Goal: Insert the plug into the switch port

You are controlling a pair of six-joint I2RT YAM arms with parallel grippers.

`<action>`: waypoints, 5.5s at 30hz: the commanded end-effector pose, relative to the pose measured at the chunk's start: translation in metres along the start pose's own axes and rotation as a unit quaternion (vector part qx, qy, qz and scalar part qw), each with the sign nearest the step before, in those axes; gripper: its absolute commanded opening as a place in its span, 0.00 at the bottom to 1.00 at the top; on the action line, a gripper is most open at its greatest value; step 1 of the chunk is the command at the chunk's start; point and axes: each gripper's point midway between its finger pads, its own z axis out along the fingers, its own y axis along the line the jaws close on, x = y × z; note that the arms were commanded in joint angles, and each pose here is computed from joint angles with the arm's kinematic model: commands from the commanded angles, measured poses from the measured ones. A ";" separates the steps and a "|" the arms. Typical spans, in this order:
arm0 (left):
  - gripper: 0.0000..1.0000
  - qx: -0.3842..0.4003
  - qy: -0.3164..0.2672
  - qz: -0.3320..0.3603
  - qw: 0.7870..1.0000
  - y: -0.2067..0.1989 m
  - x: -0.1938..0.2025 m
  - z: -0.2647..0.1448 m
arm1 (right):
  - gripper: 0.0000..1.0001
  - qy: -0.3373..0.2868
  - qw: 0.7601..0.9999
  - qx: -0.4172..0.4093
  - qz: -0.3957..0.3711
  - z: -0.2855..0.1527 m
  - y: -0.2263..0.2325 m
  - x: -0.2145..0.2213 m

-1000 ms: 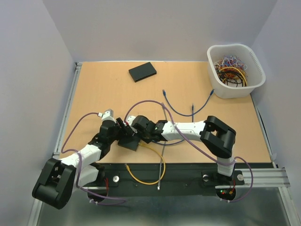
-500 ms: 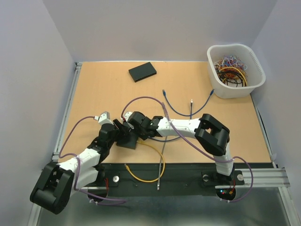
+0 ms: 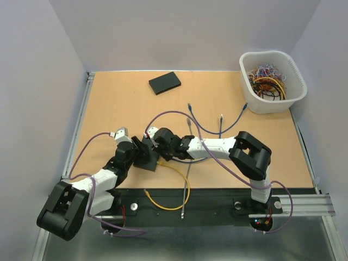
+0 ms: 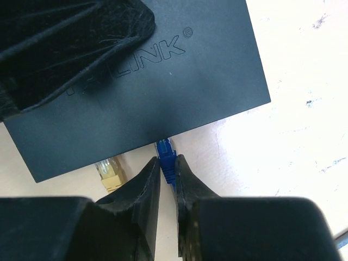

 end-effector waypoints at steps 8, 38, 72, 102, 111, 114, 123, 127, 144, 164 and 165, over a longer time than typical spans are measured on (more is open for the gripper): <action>0.60 0.108 0.225 -0.028 0.968 -0.050 0.094 -0.034 | 0.01 -0.460 0.844 -0.273 -0.035 -0.147 0.127 -0.264; 0.66 0.094 0.145 0.000 0.985 -0.075 0.032 -0.038 | 0.49 -0.316 0.924 0.090 0.197 -0.147 -0.074 -0.164; 0.77 0.043 -0.085 0.127 0.987 -0.107 -0.153 -0.124 | 0.46 -0.019 0.909 0.059 0.413 -0.080 -0.026 0.062; 0.77 0.034 -0.126 0.114 0.985 -0.090 -0.178 -0.123 | 0.45 -0.093 0.914 -0.098 0.383 0.114 -0.017 -0.160; 0.77 0.027 -0.132 0.109 0.985 -0.086 -0.181 -0.122 | 0.78 -0.472 0.782 -0.230 0.335 0.052 -0.108 -0.315; 0.77 0.023 -0.129 0.108 0.985 -0.084 -0.181 -0.120 | 0.89 -0.494 0.775 -0.249 0.306 0.034 -0.121 -0.327; 0.77 0.015 -0.123 0.107 0.986 -0.080 -0.181 -0.114 | 0.94 -0.486 0.829 -0.148 0.233 -0.030 -0.133 -0.303; 0.77 0.009 -0.121 0.107 0.987 -0.078 -0.181 -0.112 | 0.94 -0.463 0.850 -0.055 0.244 -0.069 -0.154 -0.273; 0.76 0.019 -0.119 0.108 0.987 -0.080 -0.179 -0.113 | 0.54 -0.165 0.889 0.266 0.335 -0.011 -0.225 -0.079; 0.76 0.022 -0.112 0.110 0.987 -0.081 -0.176 -0.110 | 0.52 -0.077 0.884 0.333 0.317 0.051 -0.247 -0.039; 0.76 0.022 -0.111 0.111 0.987 -0.081 -0.176 -0.110 | 0.52 -0.074 0.884 0.335 0.317 0.052 -0.247 -0.038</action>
